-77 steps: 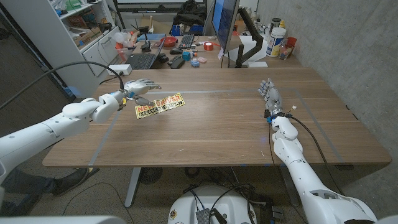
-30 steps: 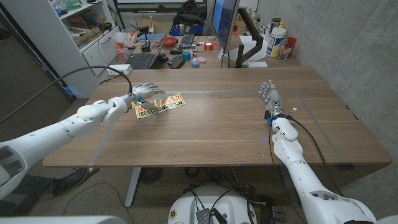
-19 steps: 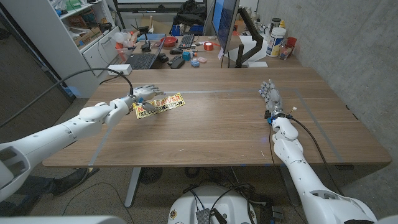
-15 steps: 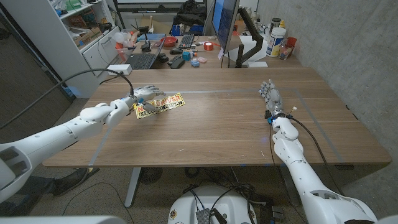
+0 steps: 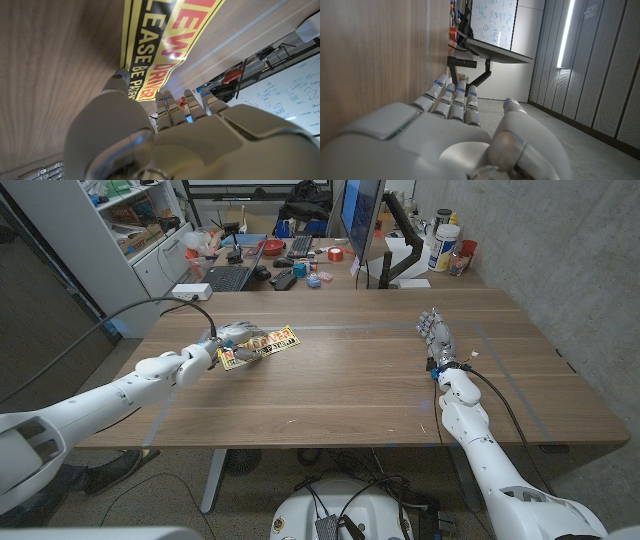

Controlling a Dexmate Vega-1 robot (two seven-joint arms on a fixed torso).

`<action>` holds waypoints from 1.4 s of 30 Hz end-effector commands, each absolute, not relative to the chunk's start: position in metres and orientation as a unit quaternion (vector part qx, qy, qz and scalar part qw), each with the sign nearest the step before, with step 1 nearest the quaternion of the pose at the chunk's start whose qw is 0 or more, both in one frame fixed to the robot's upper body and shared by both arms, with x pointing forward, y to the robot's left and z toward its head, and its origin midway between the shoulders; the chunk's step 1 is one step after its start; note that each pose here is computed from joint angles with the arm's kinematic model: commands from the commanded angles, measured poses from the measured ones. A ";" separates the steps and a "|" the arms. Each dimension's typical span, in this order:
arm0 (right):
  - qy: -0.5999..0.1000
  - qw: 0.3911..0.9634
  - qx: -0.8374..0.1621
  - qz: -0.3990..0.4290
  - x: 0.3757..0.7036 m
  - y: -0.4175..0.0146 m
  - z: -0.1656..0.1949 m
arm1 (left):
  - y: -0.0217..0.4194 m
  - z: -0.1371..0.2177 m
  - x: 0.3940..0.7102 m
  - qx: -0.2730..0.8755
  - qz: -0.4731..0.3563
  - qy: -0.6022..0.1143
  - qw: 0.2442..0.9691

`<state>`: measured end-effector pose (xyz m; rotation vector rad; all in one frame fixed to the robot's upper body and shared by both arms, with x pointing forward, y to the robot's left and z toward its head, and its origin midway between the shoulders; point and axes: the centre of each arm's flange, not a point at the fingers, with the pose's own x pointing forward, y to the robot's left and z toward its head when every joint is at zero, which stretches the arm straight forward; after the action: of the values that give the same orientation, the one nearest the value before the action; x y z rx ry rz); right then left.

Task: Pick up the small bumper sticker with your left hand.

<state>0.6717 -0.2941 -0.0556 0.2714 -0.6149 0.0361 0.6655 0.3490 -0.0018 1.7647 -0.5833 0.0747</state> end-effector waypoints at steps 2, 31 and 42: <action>-0.301 0.944 0.132 0.019 0.672 -0.294 -0.055 | 0.352 -0.030 0.674 0.718 0.032 -0.239 0.652; -0.307 0.942 0.130 0.028 0.671 -0.294 -0.050 | 0.337 -0.077 0.682 0.689 -0.003 -0.155 0.708; -0.308 0.942 0.131 0.031 0.669 -0.290 -0.052 | 0.339 -0.071 0.677 0.700 0.011 -0.148 0.699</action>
<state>0.6703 -0.2931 -0.0518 0.2646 -0.6225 0.0563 0.6781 0.3359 -0.0605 1.5158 -0.4214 0.0388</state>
